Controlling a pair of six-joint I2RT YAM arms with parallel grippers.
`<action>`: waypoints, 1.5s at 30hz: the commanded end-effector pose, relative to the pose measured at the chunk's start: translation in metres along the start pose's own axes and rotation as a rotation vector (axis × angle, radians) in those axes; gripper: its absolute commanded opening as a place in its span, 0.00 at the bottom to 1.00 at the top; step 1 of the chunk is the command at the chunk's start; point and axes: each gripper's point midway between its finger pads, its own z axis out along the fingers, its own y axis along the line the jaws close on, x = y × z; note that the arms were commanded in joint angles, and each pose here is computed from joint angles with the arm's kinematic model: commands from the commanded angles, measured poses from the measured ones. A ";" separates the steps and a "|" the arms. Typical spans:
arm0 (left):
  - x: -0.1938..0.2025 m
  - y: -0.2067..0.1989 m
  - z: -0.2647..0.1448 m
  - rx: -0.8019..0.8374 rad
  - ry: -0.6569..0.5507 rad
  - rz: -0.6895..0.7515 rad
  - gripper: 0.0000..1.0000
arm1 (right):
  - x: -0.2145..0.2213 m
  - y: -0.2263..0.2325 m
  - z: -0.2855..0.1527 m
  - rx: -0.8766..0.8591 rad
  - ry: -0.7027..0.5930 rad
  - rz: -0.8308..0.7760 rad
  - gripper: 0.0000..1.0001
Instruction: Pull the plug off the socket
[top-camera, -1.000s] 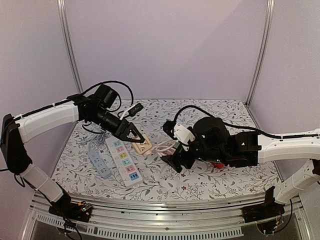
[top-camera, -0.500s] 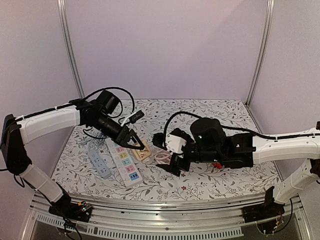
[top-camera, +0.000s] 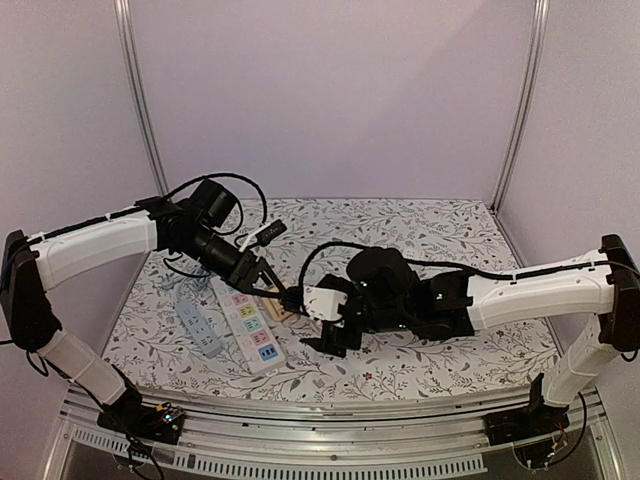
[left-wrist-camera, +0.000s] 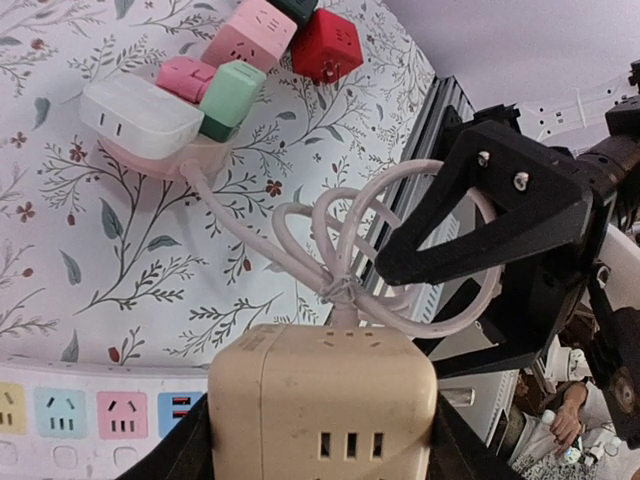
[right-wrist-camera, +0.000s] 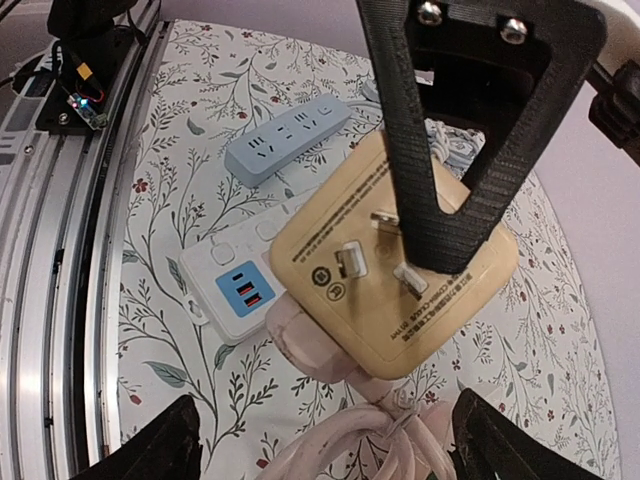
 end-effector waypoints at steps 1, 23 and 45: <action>-0.012 -0.037 -0.013 0.119 -0.062 0.094 0.26 | 0.003 0.006 0.016 -0.025 0.038 -0.047 0.80; -0.010 -0.032 -0.005 0.128 -0.041 0.078 0.23 | 0.015 0.002 0.048 0.074 0.052 -0.102 0.36; -0.030 0.013 -0.025 -0.014 -0.147 -0.034 0.22 | 0.004 0.016 0.025 0.149 0.056 0.029 0.00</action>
